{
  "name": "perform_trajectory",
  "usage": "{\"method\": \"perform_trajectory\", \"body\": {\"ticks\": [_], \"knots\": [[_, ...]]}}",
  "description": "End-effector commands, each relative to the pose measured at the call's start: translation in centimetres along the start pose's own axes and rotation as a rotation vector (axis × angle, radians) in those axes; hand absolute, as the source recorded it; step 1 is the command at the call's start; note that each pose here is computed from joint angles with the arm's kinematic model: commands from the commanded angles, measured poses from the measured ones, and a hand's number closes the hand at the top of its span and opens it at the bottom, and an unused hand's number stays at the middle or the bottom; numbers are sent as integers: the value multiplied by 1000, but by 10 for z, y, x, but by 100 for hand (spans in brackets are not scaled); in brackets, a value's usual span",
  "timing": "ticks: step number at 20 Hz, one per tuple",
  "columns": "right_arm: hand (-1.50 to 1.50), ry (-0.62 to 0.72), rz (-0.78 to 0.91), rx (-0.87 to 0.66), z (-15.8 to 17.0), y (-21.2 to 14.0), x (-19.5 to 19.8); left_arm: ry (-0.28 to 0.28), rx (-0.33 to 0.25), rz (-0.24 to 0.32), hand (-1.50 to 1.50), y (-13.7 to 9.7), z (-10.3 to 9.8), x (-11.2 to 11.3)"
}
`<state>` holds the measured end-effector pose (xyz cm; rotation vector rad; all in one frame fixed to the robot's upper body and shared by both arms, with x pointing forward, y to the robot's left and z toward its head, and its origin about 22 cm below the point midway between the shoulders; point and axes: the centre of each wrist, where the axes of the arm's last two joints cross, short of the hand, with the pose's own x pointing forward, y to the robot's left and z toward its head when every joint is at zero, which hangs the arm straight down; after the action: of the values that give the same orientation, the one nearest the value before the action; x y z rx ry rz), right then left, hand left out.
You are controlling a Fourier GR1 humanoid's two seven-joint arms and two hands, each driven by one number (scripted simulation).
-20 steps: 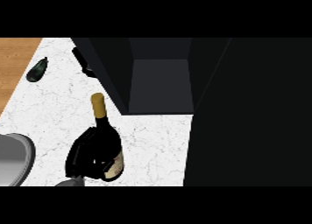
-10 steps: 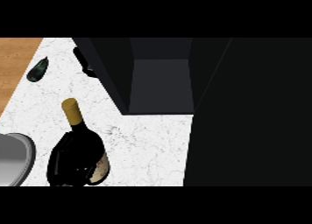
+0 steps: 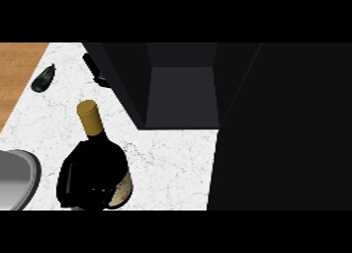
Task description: Pick up the wine, place it into the cabinet and close the cabinet
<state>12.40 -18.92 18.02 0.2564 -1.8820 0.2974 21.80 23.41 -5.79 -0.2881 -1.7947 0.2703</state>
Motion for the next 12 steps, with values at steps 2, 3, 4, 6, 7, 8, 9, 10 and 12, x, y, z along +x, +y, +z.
{"method": "perform_trajectory", "body": {"ticks": [2, 3, 4, 6, 7, 8, 9, 10, 12], "knots": [[-150, -63, -31, 18, 29, -3, 37, -6, -43, -12, 150, -38, -12, 28], [-150, -74, -55, 18, 28, 2, 29, -11, -38, -1, 150, -58, -13, 27], [-150, -57, -47, 13, 33, 1, 45, -18, -25, -21, 150, -42, -25, 34], [-150, -73, -64, 19, 27, 7, 35, -30, -58, -30, 150, -79, -30, 49], [-150, -50, -52, 8, 26, 0, 28, -26, -49, -20, 150, -78, -36, 53], [-150, -68, -35, 7, 29, -7, 32, -1, -58, -5, 150, -90, -25, 50], [-150, -58, -41, 29, 23, -2, 34, -11, -66, -10, 150, -103, -48, 47], [-150, -74, -56, 20, 27, -3, 36, -1, -65, -3, 150, -119, -49, 53], [-150, -68, -45, 12, 34, -5, 40, -12, -50, -10, 150, -117, -61, 60]]}}
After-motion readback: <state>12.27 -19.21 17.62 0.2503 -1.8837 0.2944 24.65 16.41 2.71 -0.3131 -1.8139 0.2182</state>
